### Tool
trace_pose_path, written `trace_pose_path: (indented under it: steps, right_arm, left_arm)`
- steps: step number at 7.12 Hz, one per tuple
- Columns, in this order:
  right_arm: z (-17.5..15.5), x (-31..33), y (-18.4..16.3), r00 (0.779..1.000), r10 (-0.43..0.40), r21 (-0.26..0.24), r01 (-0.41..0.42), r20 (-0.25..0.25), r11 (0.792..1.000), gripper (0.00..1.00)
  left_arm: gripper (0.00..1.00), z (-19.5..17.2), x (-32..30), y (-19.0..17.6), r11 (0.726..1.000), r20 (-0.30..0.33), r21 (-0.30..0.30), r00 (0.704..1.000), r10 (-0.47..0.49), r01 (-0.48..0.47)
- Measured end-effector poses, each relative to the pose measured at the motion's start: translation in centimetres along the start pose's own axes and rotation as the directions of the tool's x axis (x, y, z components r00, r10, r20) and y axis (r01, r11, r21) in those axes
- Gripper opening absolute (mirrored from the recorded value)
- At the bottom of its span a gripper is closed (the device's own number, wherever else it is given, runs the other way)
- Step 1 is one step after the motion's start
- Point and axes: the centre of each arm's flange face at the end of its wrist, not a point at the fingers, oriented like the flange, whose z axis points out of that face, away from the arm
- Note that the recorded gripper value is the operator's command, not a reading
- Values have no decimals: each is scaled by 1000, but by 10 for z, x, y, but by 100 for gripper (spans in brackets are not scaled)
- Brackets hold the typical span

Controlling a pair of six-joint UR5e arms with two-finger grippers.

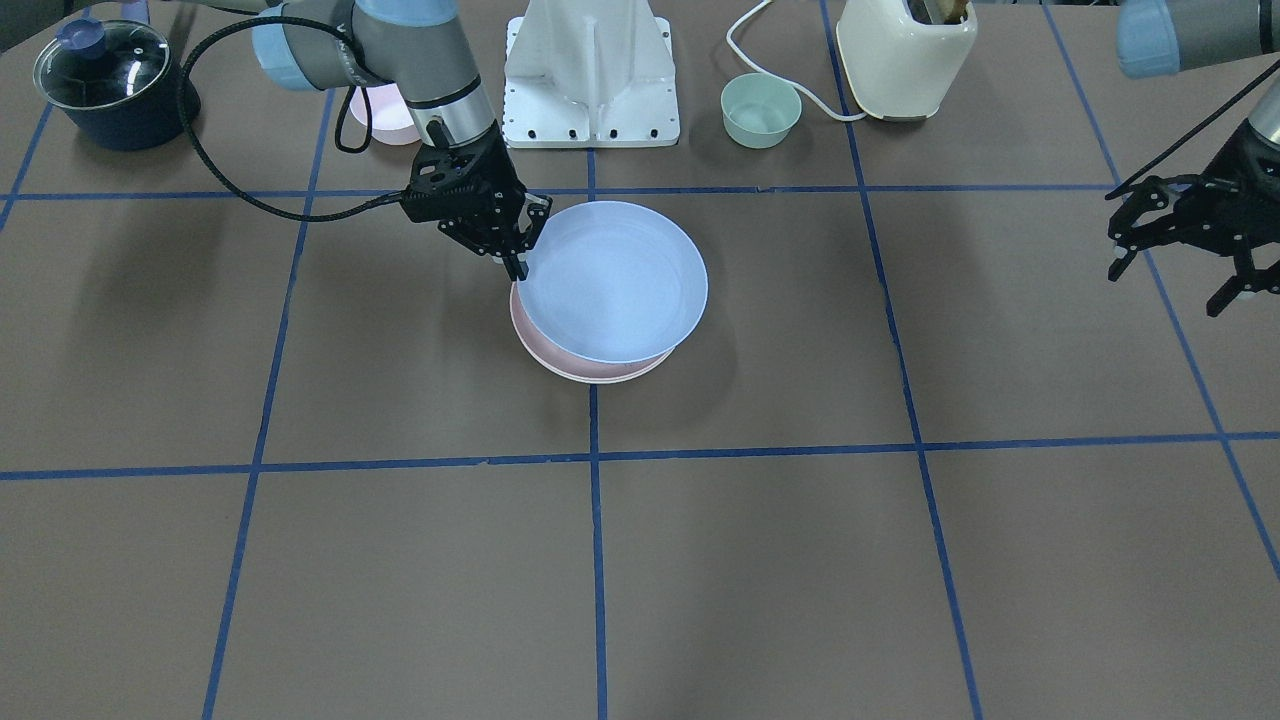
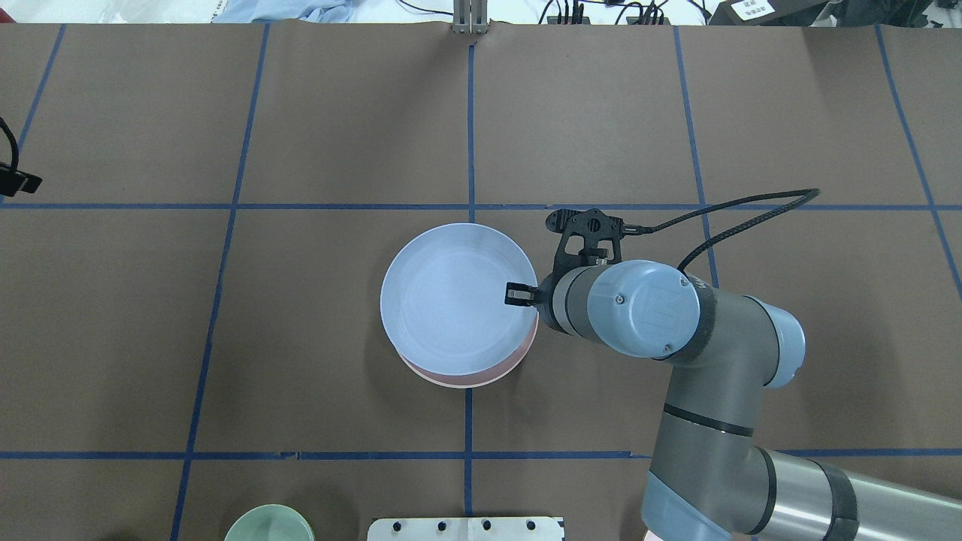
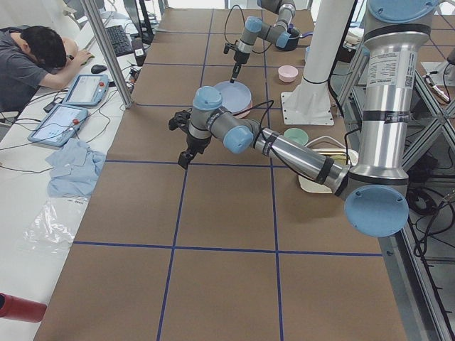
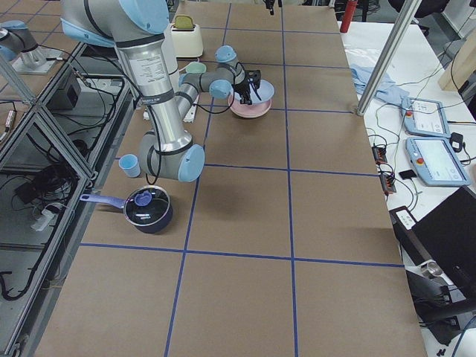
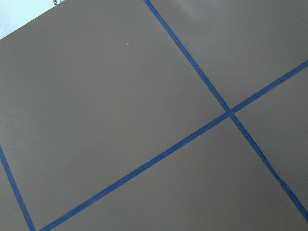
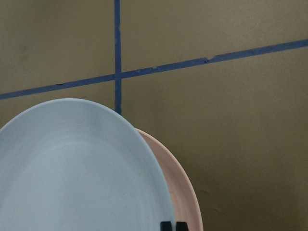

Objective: Stack three plates with pink and blue
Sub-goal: 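Carry the light blue plate with the right gripper onto the pink plate, then open the right gripper and withdraw it away from the stack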

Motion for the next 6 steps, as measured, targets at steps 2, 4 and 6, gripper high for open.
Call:
trace_pose_path:
  steps: [2, 4, 6]
  right_arm:
    - [4, 1, 9, 999, -23, 5, 23, -44, 1000, 100]
    - [-12, 1, -9, 997, -55, -5, 55, -59, 998, 100]
    - [-43, 38, -96, 988, -133, -77, 127, -77, 989, 100]
  left_arm:
    - [100, 0, 0, 0, 1000, 0, 0, 1000, -1, 1]
    - [100, 1, -1, 1, 1000, 1, -3, 1000, -2, 2]
    - [100, 0, -11, 8, 1000, 12, -8, 1000, -21, 22]
